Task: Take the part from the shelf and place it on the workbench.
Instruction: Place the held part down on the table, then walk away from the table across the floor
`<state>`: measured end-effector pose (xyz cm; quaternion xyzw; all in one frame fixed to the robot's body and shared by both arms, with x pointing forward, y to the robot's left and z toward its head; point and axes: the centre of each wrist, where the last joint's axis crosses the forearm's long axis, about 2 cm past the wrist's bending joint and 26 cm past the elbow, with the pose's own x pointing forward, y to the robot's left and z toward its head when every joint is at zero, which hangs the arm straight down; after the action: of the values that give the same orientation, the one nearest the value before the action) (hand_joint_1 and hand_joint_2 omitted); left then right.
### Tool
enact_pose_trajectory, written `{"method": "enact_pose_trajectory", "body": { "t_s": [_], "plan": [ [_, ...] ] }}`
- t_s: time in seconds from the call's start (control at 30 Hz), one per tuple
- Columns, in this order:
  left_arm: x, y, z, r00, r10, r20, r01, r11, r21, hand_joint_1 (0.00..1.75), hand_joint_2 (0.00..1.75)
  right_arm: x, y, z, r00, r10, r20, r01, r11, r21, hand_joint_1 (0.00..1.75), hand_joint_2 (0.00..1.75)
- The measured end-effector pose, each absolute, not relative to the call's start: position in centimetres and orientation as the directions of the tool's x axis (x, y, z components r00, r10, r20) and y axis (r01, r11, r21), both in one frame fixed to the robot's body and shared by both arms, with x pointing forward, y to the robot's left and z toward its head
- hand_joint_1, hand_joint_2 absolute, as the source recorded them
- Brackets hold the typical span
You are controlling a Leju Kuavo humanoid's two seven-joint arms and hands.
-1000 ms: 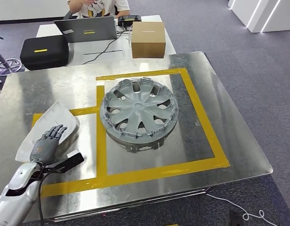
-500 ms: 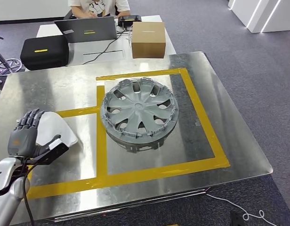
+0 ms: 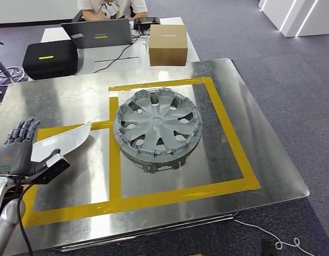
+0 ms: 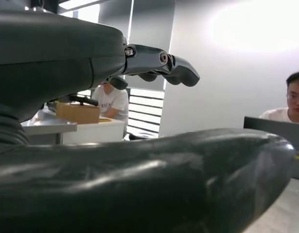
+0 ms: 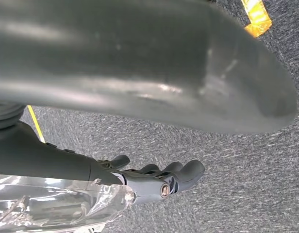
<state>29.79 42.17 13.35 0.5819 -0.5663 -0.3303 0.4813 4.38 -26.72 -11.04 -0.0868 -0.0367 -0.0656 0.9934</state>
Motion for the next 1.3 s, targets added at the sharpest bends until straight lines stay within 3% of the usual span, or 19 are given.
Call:
{"method": "enact_pose_trajectory", "body": {
  "t_s": [0.2,0.37,0.73,1.3],
  "plan": [
    [29.9,46.0,15.9,0.17,-0.98,0.108,-0.362,0.04,0.931,0.0,0.0,4.4,-26.7,-11.0,0.988,-0.127,0.085,0.14,0.976,-0.166,0.0,0.0],
    [28.9,51.5,17.9,0.234,-0.971,0.049,-0.345,-0.036,0.938,0.0,0.0,4.3,-26.8,-11.0,0.989,-0.127,0.08,0.139,0.976,-0.167,0.0,0.0],
    [21.7,63.3,21.0,0.477,-0.878,-0.039,-0.344,-0.228,0.911,0.0,0.0,4.2,-26.8,-11.1,0.989,-0.128,0.079,0.14,0.975,-0.17,0.0,0.0],
    [14.7,69.8,22.0,0.676,-0.735,-0.052,-0.279,-0.32,0.906,0.0,0.0,4.3,-26.8,-11.0,0.987,-0.139,0.076,0.151,0.973,-0.177,0.0,0.0]
  ]
}}
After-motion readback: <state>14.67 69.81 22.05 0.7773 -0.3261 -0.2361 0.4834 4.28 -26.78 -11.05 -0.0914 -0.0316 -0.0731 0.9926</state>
